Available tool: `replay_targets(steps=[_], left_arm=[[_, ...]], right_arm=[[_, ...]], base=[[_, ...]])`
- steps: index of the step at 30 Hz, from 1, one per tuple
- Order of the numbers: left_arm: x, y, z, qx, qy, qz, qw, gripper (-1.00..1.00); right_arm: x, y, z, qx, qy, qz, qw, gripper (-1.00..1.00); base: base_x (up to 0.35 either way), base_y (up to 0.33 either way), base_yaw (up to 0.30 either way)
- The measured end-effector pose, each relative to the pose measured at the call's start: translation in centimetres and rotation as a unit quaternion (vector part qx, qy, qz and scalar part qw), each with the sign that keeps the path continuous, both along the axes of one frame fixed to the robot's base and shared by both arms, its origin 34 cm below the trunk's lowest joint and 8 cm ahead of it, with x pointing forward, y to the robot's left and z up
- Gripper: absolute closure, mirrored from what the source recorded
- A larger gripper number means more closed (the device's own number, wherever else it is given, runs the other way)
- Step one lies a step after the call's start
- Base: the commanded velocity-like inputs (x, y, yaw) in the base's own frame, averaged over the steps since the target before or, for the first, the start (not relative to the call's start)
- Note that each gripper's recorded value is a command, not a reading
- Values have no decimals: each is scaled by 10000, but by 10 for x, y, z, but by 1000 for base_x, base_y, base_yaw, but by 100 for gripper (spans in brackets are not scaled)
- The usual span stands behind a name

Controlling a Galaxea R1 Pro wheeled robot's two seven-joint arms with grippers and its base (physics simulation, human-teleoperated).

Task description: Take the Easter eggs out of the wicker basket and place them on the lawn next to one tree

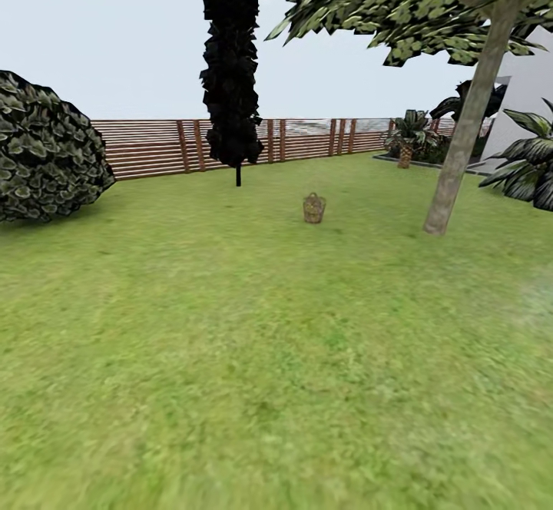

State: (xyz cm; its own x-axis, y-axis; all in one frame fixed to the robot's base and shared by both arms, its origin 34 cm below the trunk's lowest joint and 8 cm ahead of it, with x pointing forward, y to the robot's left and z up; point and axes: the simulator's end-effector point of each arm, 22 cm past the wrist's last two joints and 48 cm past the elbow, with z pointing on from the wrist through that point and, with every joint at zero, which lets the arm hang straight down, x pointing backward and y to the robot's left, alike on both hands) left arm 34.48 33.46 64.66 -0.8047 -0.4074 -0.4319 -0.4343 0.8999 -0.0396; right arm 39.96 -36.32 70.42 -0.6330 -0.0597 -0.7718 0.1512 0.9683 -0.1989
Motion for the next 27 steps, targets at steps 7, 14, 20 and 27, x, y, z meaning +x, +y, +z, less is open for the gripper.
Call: replay_targets(steps=[7, 14, 20, 27], left_arm=[[0, 0, 0, 0, 0, 0, 10000, -100], [0, 0, 0, 0, 0, 0, 10000, -100], [0, 0, 0, 0, 7, 0, 10000, -100], [-3, 0, -2, 0, 41, 0, 10000, -100]], right_arm=[[0, 1, 0, 6, 1, 1, 10000, -100], [0, 1, 0, 7, 1, 1, 10000, -100], [0, 1, -1, 7, 7, 1, 10000, -100], [-2, 1, -2, 7, 38, 1, 10000, -100]], base=[[331, 0, 0], [331, 0, 0], [331, 0, 49], [332, 0, 140]])
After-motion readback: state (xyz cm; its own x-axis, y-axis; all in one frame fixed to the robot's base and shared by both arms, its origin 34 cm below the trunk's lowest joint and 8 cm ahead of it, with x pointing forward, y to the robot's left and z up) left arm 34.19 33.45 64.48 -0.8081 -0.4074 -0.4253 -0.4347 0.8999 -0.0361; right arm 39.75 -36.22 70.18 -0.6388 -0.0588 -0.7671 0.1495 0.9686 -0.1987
